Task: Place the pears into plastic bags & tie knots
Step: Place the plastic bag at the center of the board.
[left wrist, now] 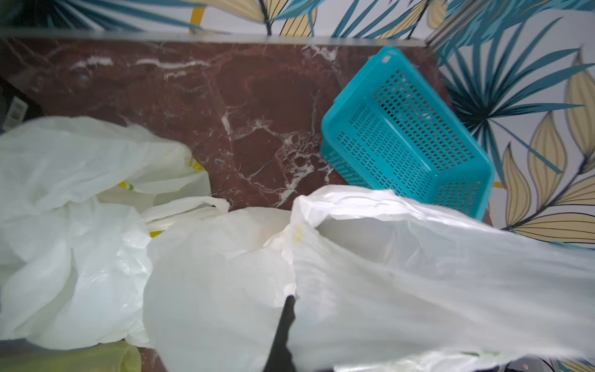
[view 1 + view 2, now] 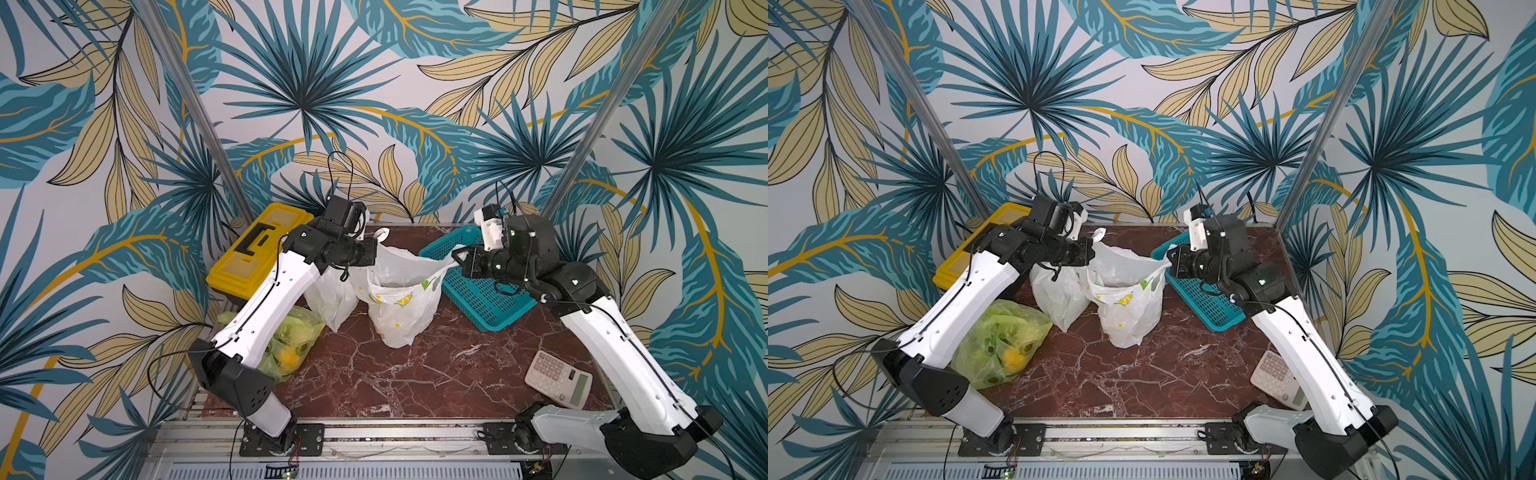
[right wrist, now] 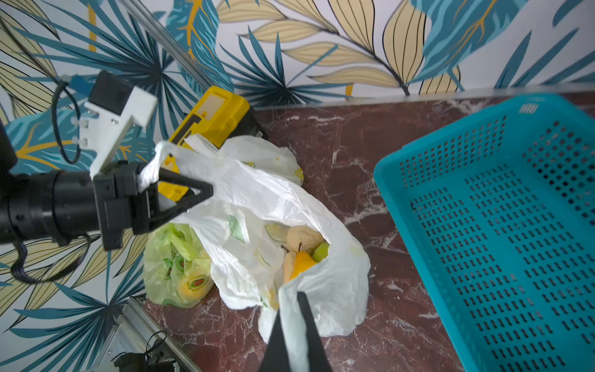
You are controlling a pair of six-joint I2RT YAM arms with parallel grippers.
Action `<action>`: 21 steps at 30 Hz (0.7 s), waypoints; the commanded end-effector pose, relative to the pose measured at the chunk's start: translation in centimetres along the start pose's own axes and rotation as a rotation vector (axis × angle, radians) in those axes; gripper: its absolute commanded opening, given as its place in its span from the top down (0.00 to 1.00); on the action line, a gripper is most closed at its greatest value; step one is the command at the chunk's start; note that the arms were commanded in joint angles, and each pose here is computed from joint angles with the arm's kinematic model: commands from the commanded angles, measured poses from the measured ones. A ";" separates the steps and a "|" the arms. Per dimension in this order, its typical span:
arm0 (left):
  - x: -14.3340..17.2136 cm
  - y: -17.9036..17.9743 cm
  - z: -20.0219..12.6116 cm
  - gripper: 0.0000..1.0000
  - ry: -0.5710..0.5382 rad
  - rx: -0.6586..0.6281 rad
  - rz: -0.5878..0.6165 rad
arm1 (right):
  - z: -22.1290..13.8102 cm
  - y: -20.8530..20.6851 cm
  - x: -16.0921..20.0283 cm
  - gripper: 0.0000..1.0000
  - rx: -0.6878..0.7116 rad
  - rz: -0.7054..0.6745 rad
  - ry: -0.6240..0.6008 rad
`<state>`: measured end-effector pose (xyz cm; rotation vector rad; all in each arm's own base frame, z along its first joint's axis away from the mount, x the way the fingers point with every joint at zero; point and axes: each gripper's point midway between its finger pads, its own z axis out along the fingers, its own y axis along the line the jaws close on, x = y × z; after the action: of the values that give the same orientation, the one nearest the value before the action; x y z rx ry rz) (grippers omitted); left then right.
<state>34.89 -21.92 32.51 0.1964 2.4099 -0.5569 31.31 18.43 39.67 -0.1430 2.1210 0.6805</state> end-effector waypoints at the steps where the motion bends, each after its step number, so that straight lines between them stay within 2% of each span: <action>1: 1.9 0.5 -5.3 1.00 -0.037 -0.096 0.031 | -1.8 -0.2 0.1 1.00 0.043 -0.038 0.060; 4: 4.3 0.9 -6.8 1.00 -0.055 -0.120 -0.021 | -1.5 -0.6 -0.7 1.00 0.066 -0.039 0.070; 7: 6.2 -1.1 -6.6 1.00 -0.021 -0.071 -0.060 | -0.6 -1.6 -1.5 1.00 0.099 -0.021 0.078; 10: 7.4 -3.2 -4.7 1.00 0.061 0.002 -0.088 | 0.7 -3.5 -2.2 1.00 0.163 -0.014 0.072; 13: 7.2 -2.5 -1.2 0.98 0.085 -0.042 -0.057 | 3.4 -6.9 -1.1 1.00 0.281 -0.031 0.130; 15: 6.5 -1.8 0.9 0.96 0.124 -0.039 -0.062 | 4.0 -8.2 -0.2 0.95 0.329 -0.054 0.170; 17: 5.4 -1.3 2.2 0.91 0.129 -0.038 -0.034 | 3.1 -8.0 0.3 0.86 0.325 -0.062 0.175; 18: 5.0 -1.4 2.4 0.89 0.123 -0.036 -0.011 | 2.3 -7.7 0.2 0.79 0.317 -0.064 0.164; 20: 4.6 -1.7 3.0 0.84 0.133 -0.011 0.032 | 0.1 -6.7 0.2 0.58 0.317 -0.070 0.164; 21: 4.7 -1.7 3.2 0.83 0.142 -0.001 0.044 | -0.8 -6.4 0.3 0.53 0.338 -0.083 0.170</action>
<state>32.29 -23.87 24.77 0.1769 2.6368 -0.4539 36.00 14.00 33.99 -0.0851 2.3883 0.3157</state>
